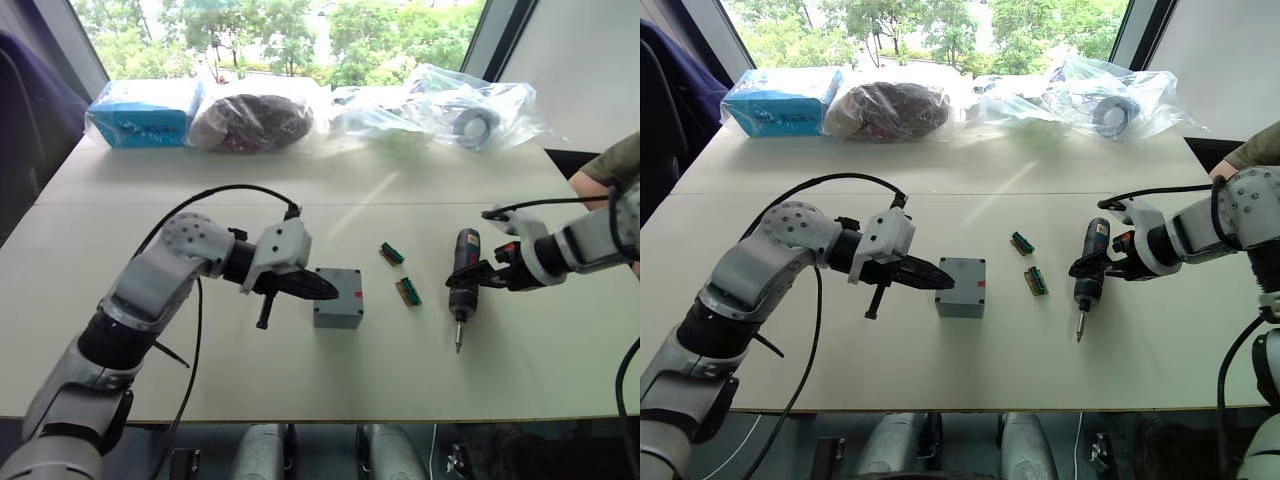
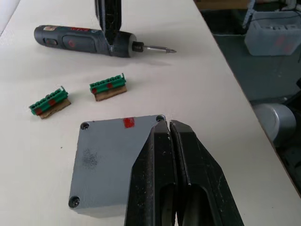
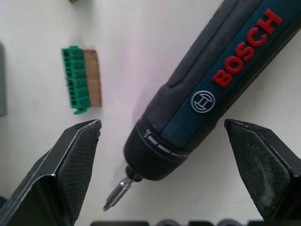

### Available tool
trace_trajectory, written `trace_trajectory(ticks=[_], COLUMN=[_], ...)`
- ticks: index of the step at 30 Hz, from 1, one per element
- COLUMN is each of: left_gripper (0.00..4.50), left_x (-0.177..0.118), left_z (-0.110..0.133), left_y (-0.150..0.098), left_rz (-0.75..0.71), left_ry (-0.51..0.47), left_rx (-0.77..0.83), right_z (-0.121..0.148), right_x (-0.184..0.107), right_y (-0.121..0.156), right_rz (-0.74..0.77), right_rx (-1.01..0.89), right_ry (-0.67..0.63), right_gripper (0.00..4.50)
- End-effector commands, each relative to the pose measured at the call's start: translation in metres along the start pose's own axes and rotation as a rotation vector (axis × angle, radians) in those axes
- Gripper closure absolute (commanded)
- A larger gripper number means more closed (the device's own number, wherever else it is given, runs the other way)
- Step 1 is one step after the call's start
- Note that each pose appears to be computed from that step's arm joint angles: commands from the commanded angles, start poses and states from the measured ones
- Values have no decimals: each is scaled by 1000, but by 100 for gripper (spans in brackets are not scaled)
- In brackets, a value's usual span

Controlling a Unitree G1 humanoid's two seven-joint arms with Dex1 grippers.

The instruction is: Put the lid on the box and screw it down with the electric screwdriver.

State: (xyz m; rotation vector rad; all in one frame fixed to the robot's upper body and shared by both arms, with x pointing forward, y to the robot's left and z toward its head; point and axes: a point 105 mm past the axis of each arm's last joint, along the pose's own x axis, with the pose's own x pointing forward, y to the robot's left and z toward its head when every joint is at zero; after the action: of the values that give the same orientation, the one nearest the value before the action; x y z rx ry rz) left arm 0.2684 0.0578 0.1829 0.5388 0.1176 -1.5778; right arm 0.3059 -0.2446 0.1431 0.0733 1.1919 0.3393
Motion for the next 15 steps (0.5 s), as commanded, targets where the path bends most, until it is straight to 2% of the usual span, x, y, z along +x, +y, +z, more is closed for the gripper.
trace_trajectory(ticks=[1, 4, 7, 11, 13, 15], left_gripper=[450, 450, 450, 450, 450, 450], left_x=[-5, -7, -7, -7, -6, -7], left_z=[12, 11, 10, 10, 11, 10], left_y=[-3, -3, -2, -2, -2, -2], left_rz=[47, 83, 106, 127, 131, 140], left_ry=[-32, -38, -42, -53, -57, -55], left_rx=[28, 12, 1, -5, -9, -11], right_z=[2, -1, 1, 0, -7, -11], right_x=[3, 16, 23, 29, 28, 26], right_y=[-2, -10, -11, -17, -23, -31], right_rz=[-35, -74, -85, -117, -135, -151], right_rx=[-17, 10, 13, -2, -3, 3], right_ry=[19, 59, 74, 104, 132, 144], right_gripper=[5, 5, 73, 214, 268, 269])
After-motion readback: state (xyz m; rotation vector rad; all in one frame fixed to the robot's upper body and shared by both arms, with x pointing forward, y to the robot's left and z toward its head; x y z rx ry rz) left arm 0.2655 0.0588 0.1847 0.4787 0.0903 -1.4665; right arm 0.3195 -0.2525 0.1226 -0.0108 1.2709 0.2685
